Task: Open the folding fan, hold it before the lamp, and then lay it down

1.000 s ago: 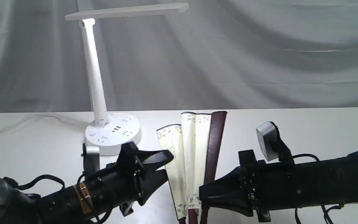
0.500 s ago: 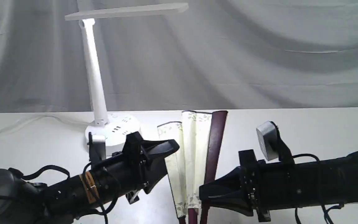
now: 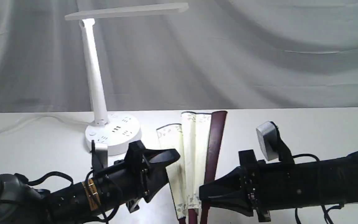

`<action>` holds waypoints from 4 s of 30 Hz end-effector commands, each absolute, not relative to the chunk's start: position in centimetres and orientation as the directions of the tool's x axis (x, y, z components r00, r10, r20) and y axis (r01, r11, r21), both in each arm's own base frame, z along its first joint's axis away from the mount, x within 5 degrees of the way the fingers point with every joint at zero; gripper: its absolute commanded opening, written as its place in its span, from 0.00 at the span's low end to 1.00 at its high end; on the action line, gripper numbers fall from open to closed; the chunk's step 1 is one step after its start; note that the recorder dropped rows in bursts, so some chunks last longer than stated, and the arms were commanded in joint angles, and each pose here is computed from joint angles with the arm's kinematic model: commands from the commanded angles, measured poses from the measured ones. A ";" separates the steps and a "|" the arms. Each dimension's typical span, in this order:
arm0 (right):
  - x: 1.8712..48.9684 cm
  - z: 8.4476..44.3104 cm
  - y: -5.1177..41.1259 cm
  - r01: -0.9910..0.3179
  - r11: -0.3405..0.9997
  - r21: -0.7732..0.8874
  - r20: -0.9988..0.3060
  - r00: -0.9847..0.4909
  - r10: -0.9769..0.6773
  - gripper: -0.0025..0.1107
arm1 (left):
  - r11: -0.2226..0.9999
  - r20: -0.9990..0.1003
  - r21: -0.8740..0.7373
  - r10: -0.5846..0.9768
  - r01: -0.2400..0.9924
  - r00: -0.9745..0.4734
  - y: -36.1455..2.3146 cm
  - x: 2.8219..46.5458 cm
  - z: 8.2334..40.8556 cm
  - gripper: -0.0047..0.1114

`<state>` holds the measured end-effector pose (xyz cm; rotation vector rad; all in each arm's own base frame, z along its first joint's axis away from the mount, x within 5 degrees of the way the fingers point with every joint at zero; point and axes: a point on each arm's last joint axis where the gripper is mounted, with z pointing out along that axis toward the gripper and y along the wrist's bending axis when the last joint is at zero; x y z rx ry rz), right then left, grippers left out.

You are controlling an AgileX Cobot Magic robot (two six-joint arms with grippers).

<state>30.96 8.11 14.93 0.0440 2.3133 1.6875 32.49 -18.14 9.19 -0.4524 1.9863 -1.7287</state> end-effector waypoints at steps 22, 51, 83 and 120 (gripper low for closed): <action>30.9 15.5 8.2 -0.165 0.303 0.939 -0.227 -0.957 0.180 0.02 | 0.128 -0.100 -0.991 -0.555 0.034 -0.826 -18.4 32.6 9.1 0.04; 33.1 15.5 7.6 -0.123 0.378 0.918 -0.259 -0.906 0.334 0.39 | 0.057 0.021 -0.996 -0.561 -0.064 -0.828 -18.4 32.6 9.3 0.04; 38.6 14.2 5.7 -0.135 0.366 0.921 -0.282 -0.878 0.386 0.38 | 0.061 0.039 -0.995 -0.530 -0.084 -0.847 -17.5 32.8 9.2 0.04; 38.6 14.2 5.7 -0.136 0.364 0.921 -0.282 -0.879 0.384 0.02 | 0.021 0.005 -1.000 -0.541 -0.020 -0.841 -18.0 34.7 10.8 0.04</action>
